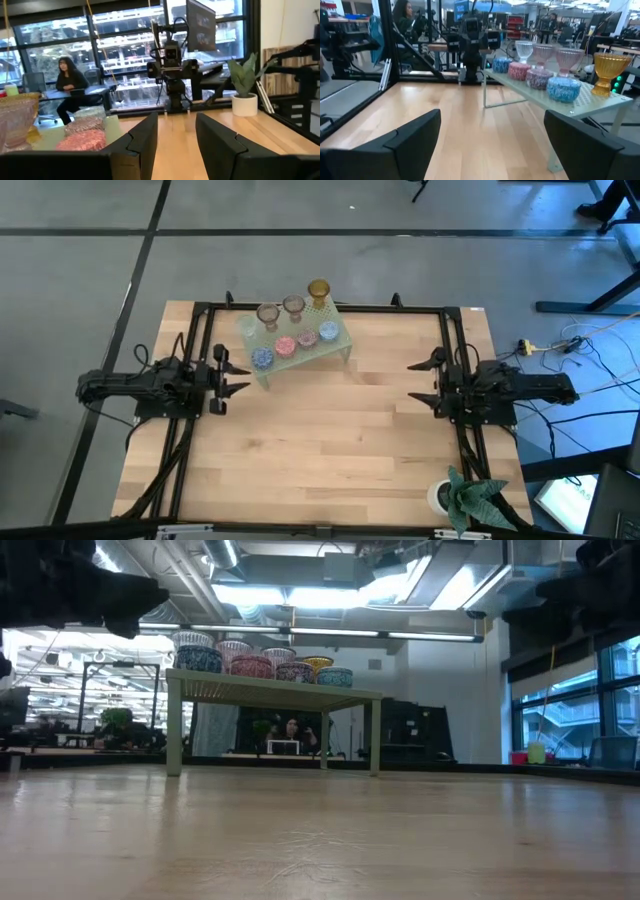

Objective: Pick & Place candle stick holders
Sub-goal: Return to Home Position

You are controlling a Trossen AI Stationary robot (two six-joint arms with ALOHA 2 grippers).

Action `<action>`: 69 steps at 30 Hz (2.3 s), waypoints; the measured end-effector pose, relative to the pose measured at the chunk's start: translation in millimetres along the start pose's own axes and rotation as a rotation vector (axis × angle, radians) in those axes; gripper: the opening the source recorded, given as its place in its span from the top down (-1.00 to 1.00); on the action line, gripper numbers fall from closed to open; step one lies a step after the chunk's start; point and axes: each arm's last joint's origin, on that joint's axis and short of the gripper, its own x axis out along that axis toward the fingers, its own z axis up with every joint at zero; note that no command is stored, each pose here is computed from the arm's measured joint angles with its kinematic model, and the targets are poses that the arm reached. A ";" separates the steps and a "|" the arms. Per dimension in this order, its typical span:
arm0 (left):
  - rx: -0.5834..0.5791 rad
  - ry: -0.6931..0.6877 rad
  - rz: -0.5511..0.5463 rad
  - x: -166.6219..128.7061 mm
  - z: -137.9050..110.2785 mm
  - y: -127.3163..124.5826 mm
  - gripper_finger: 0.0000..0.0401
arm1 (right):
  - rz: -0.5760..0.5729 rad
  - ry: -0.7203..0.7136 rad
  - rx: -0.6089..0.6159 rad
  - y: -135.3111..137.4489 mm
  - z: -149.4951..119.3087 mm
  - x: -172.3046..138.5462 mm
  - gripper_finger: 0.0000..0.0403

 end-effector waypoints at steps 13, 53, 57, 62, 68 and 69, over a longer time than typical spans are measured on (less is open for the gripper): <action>-0.002 0.002 0.026 0.0 -0.3 3.4 0.35 | 0.018 -0.057 0.003 2.3 -18.8 9.2 -0.78; -0.085 0.046 0.051 -0.1 -4.7 4.9 0.35 | 0.017 -0.107 0.037 3.1 -27.4 12.9 -0.79; -0.093 0.053 0.051 -0.1 -5.4 4.8 0.35 | 0.016 -0.117 0.015 3.0 -26.4 12.8 -0.79; -0.105 0.057 0.051 -0.1 -5.8 4.8 0.35 | 0.018 -0.124 0.016 3.0 -25.8 12.7 -0.79; -0.108 0.063 0.051 -0.2 -6.4 4.7 0.35 | -0.010 -0.131 0.019 2.2 -25.0 12.6 -0.78; -0.108 0.063 0.051 -0.2 -6.4 4.7 0.35 | -0.019 -0.130 0.020 2.0 -25.1 12.6 -0.78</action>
